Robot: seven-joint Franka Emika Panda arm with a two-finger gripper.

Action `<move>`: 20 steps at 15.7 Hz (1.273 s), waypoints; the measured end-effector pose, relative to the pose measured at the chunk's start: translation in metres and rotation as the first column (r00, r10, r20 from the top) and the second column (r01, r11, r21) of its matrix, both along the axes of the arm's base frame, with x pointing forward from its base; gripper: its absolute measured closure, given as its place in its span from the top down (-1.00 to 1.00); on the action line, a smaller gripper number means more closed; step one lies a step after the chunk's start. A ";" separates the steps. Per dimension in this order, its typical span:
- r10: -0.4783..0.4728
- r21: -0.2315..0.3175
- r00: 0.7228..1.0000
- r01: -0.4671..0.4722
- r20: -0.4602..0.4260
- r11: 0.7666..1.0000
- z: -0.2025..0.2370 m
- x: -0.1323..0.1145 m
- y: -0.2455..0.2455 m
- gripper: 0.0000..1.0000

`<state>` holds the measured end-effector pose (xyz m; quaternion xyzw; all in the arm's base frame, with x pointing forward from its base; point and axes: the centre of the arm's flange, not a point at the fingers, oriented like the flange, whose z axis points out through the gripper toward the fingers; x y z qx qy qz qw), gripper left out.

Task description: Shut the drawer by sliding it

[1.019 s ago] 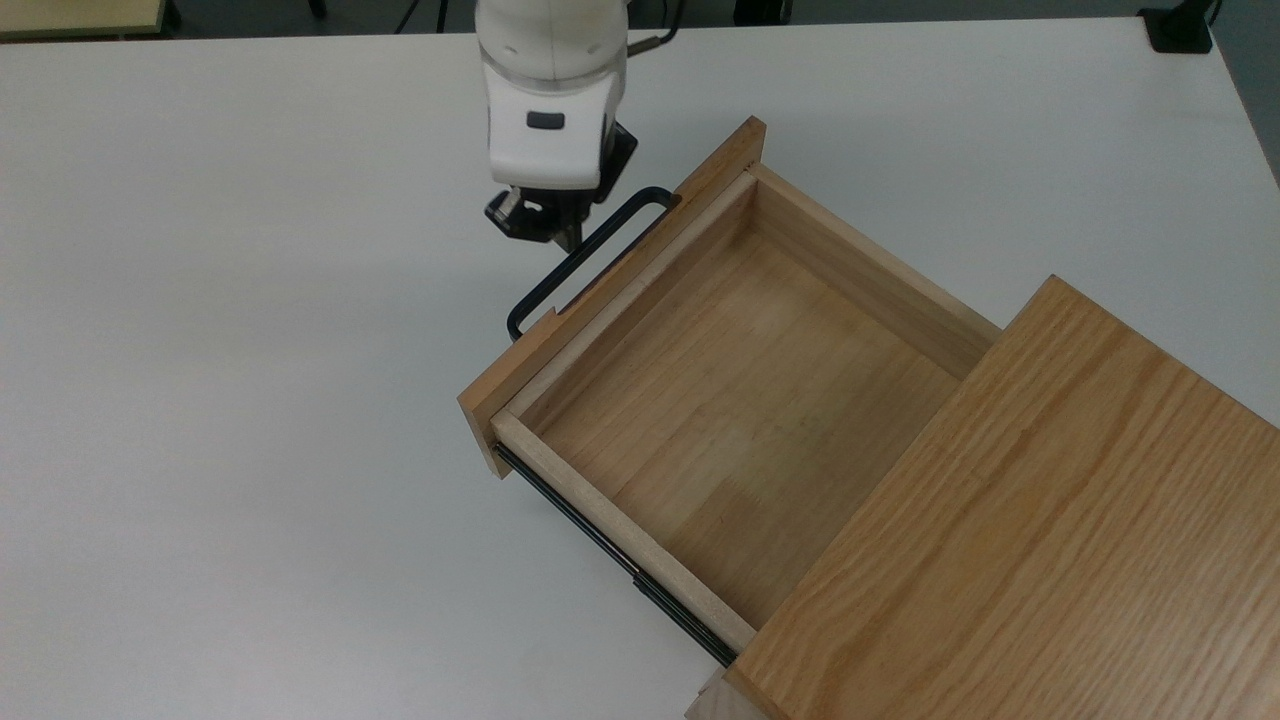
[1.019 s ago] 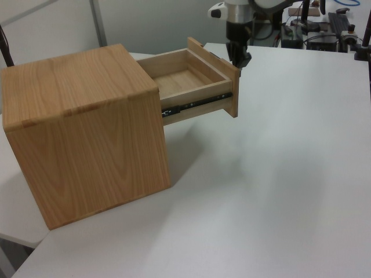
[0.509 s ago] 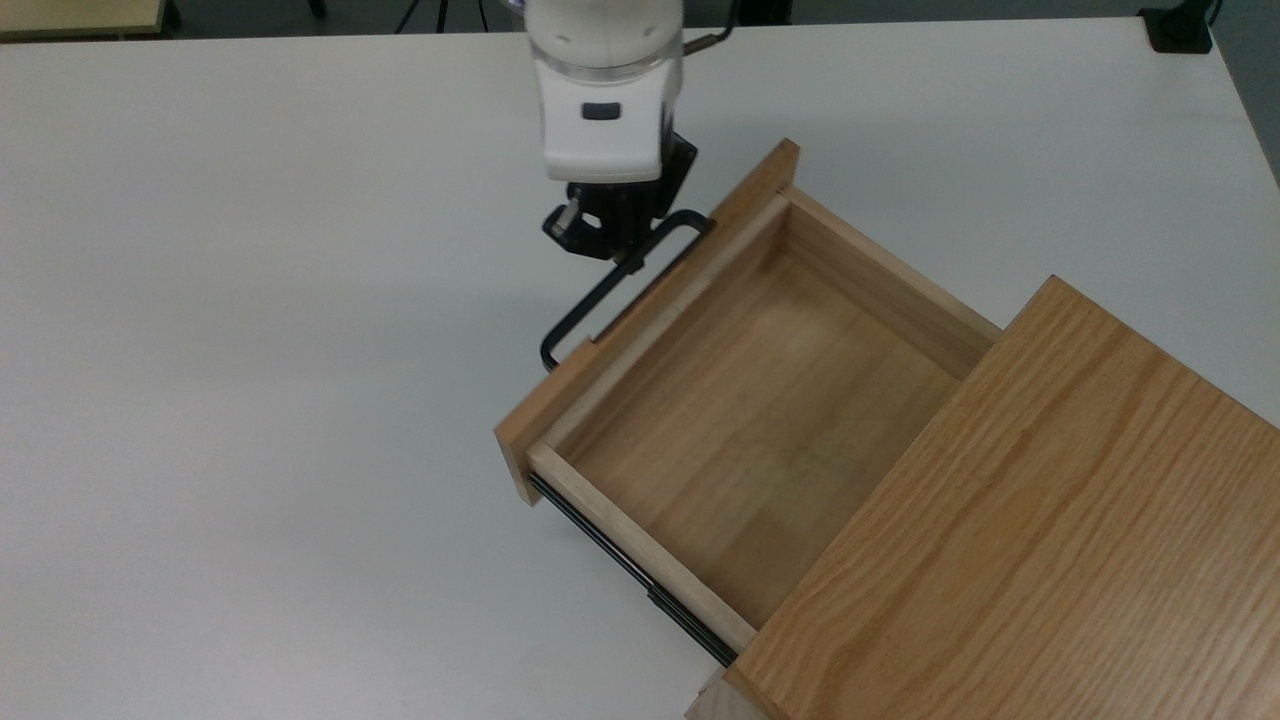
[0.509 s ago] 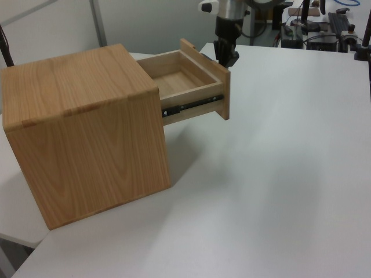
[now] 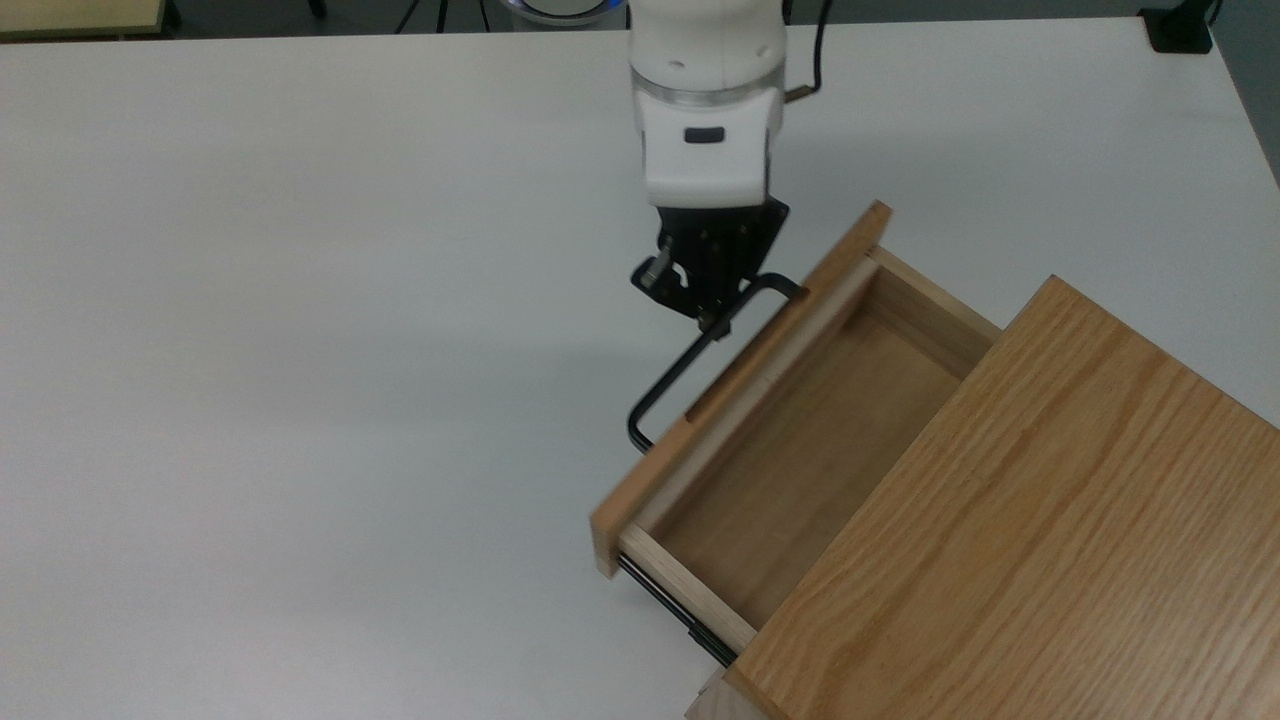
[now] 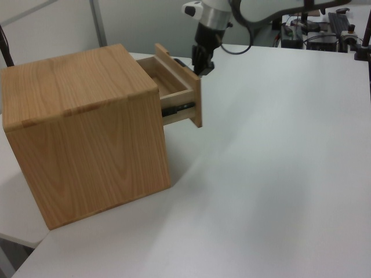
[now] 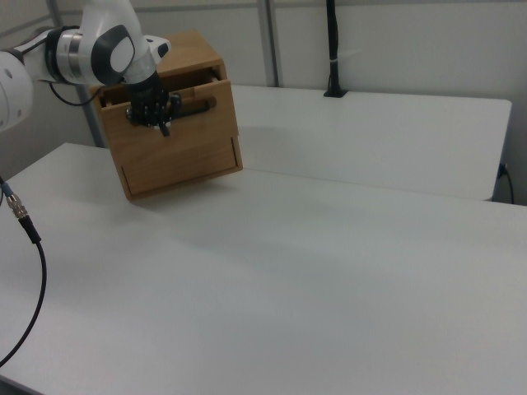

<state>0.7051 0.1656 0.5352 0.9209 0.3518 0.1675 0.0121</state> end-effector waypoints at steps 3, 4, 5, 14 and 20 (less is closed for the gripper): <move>-0.032 0.041 0.996 0.028 0.084 0.999 -0.006 0.010 0.029 -0.99; -0.034 0.053 0.994 0.028 0.106 0.998 -0.010 0.012 0.040 -0.99; -0.036 0.064 0.991 0.028 0.126 0.998 -0.016 0.014 0.050 -0.99; -0.111 0.145 0.958 0.075 0.263 0.987 -0.043 0.035 0.065 -0.99; -0.194 0.205 0.943 0.141 0.269 0.969 -0.045 0.039 0.067 -0.99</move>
